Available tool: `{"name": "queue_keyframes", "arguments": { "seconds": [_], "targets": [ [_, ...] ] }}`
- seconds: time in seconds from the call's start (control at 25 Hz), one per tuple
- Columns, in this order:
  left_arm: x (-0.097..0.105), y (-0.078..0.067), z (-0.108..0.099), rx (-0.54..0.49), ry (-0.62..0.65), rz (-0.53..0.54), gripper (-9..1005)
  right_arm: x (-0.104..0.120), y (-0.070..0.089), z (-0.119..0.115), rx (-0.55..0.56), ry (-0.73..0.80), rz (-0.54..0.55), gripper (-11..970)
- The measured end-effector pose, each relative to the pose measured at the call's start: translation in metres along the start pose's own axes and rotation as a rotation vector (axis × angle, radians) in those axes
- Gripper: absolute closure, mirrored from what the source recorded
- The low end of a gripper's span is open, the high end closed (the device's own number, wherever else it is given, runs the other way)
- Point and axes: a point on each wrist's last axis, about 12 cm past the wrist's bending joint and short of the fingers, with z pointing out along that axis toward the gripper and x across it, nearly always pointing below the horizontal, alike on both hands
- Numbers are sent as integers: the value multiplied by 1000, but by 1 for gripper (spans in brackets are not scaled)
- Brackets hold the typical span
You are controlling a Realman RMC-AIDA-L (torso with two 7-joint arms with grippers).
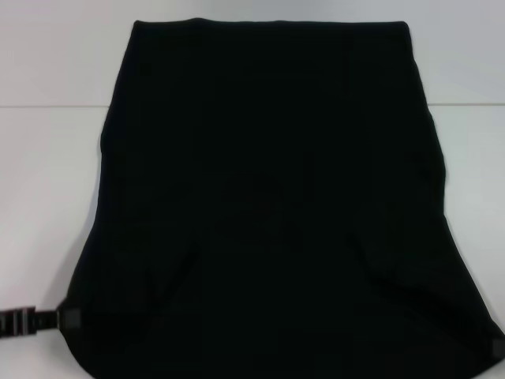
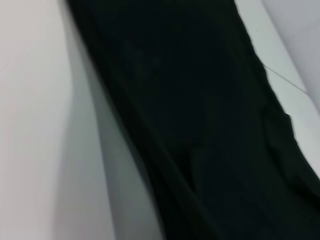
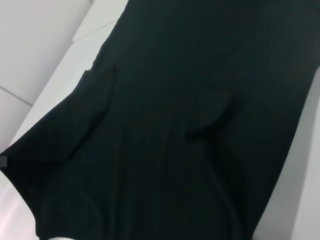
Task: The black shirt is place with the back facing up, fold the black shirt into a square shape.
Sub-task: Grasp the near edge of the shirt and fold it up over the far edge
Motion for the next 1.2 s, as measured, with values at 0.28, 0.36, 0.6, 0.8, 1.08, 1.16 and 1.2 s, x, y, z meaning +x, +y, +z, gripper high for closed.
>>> {"name": "queue_keyframes", "arguments": {
  "seconds": [0.28,0.36,0.6,0.8,1.08,1.16,1.2],
  "targets": [
    [28,-9,-7,123,38,-27,966,38,5,-18,-49,27,-17,923],
    [30,-9,-7,128,35,-31,967,40,6,-20,-53,26,-17,922],
    [18,-12,-3,174,1,-23,967,22,7,-17,-68,-10,-47,918],
    [-30,-25,16,241,-34,63,967,-26,11,-2,-94,-89,-120,915],
    [-106,-39,57,184,-119,124,966,-101,17,32,-32,-205,-193,910],
    [-124,-38,65,123,-173,132,966,-119,18,44,4,-232,-199,909],
    [-133,-38,68,87,-210,135,966,-128,19,50,24,-244,-203,909]
  ]
}}
